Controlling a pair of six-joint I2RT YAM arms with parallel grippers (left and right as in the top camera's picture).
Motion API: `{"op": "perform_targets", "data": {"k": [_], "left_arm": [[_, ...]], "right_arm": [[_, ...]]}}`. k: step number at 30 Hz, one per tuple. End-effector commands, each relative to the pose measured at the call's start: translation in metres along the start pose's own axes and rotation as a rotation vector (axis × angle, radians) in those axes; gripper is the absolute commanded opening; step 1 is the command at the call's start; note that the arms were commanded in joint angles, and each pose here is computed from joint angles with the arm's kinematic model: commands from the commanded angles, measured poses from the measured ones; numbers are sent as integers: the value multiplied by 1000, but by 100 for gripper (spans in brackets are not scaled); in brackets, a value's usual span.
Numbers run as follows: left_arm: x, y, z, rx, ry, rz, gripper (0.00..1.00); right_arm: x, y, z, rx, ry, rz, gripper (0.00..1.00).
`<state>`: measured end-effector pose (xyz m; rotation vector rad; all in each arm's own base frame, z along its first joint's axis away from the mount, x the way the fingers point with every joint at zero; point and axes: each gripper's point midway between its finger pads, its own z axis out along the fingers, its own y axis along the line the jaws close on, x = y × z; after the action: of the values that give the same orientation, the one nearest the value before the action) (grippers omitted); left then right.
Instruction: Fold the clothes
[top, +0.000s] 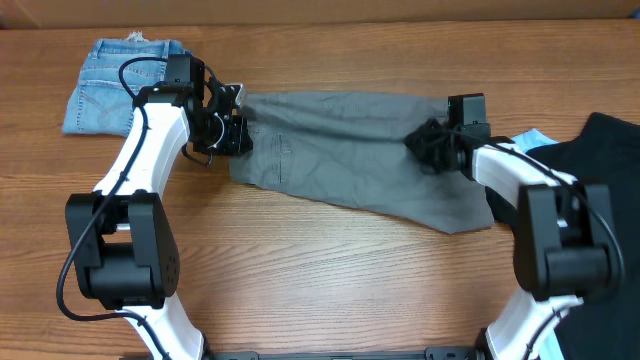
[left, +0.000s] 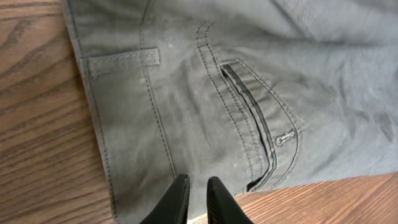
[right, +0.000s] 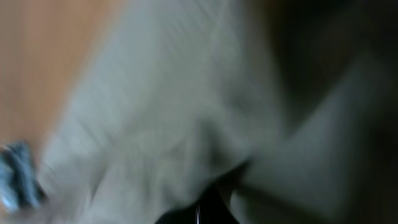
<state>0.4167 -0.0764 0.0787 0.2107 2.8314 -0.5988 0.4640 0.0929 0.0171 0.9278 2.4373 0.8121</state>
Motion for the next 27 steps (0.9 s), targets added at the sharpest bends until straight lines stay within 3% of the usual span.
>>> {"op": "perform_targets", "data": {"k": [1,4,9,14,20,27], "left_arm": [[-6,-4,-2,14,-12,26,15],[-5,-4,-2,14,-11,25,17],[-5,-4,-2,14,-10,26,34],[-6,-1,-2,-2,-15,33,36],[6,34,-8,-177,33,-48,42],[25,48,-4,-193,79,-93,49]], "right_arm": [[-30,37,-2,-215,-38,87,4],[-58,78,-28,-419,-83,31,4],[-69,89,-64,-469,-28,-71,4],[-47,62,-86,-288,28,-200,7],[-15,8,-123,42,116,-259,15],[18,-6,-160,131,208,-256,14]]}}
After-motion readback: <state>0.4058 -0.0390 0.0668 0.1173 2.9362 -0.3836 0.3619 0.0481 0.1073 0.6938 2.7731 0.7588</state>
